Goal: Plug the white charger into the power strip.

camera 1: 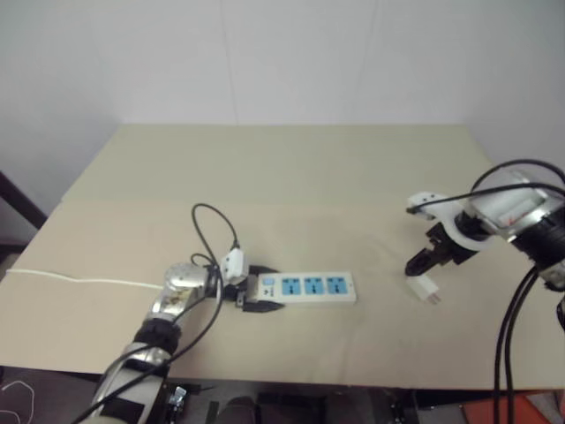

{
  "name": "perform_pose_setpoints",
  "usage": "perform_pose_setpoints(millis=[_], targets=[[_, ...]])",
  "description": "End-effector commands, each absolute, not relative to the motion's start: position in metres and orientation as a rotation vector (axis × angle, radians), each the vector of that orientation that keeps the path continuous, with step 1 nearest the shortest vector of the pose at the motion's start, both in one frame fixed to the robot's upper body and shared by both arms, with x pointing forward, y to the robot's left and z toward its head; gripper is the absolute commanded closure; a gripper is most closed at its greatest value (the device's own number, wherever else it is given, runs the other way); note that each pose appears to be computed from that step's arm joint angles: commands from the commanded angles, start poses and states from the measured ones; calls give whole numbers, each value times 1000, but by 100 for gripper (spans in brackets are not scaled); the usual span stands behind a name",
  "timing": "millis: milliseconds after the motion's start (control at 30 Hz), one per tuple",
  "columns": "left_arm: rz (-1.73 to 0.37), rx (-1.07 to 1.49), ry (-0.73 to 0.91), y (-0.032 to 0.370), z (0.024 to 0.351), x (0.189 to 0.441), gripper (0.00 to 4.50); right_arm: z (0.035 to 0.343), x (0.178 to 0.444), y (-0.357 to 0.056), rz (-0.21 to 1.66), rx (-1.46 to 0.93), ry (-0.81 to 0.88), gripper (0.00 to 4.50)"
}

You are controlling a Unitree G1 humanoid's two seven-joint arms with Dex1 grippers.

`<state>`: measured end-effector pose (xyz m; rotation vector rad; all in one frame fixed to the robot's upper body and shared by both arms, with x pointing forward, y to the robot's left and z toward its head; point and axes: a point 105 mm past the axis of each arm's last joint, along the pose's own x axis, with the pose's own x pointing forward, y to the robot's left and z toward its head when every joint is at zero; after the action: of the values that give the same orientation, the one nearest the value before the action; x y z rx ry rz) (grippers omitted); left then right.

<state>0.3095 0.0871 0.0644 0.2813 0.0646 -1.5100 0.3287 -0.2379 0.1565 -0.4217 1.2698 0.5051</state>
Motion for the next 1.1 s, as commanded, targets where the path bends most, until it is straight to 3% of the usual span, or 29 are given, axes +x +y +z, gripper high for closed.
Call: perform_pose_setpoints(millis=[33,767,867,1100], targets=[[-1553,281,146,79,46,297,120,155,329,-236,518,-434,1279,10],[-1539,285,169,88,49,295,120,110,326,-243,431,-348,1384,10],[-1538,286,171,89,49,294,120,108,323,-241,442,-356,1392,72],[-1533,289,174,90,50,296,120,108,317,-234,476,-379,1393,302]])
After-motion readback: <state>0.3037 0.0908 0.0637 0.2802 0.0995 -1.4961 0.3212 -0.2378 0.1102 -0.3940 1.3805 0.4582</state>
